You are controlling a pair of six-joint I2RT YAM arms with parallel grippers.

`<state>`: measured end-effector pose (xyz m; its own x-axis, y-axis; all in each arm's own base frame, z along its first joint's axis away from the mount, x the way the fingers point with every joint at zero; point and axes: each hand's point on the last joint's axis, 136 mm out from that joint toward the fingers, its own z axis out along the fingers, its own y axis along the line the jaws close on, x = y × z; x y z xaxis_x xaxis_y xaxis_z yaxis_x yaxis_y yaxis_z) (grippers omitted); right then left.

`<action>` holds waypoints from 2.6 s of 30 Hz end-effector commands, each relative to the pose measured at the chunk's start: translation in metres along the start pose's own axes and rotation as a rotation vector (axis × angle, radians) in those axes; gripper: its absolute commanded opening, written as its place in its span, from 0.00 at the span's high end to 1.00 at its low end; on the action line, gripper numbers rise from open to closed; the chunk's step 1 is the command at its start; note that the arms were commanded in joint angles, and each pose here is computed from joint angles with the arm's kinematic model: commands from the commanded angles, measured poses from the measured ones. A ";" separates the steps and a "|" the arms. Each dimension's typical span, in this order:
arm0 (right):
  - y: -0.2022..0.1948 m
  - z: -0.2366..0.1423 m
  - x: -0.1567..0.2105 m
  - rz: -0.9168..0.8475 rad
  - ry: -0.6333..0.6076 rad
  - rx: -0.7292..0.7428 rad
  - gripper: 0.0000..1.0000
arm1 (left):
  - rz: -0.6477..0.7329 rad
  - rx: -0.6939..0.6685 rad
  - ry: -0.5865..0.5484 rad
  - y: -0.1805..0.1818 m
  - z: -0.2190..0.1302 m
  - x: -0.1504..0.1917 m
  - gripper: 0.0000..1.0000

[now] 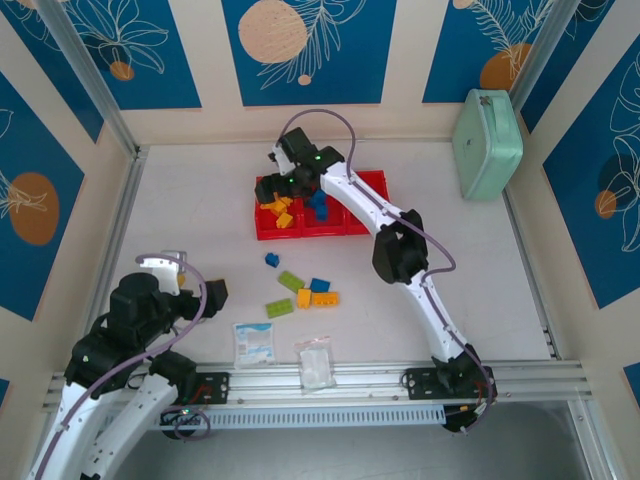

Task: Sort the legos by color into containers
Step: Place the lego in the container, then pick up the lego from the center of the table, then place the lego in the container.

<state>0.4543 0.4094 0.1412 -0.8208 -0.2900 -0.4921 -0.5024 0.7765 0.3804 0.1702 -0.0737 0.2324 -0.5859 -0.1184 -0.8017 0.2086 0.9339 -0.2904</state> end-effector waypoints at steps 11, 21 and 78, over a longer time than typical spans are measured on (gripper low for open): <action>0.080 -0.037 0.096 -0.160 0.138 0.054 0.08 | 0.006 0.020 -0.008 -0.004 0.003 -0.003 0.01; 0.063 0.010 0.144 -0.285 0.293 0.180 0.11 | 0.009 0.049 -0.043 -0.008 -0.004 -0.006 0.01; -0.036 -0.083 0.066 -0.098 0.058 0.435 1.00 | 0.072 0.342 0.008 -0.058 -0.009 0.003 0.01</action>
<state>0.3785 0.3451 0.1819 -0.7347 -0.4617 -0.4971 -0.5252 0.8508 -0.0140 0.1503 -0.1182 0.2500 -0.5742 -0.0673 -0.8160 0.4612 0.7969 -0.3902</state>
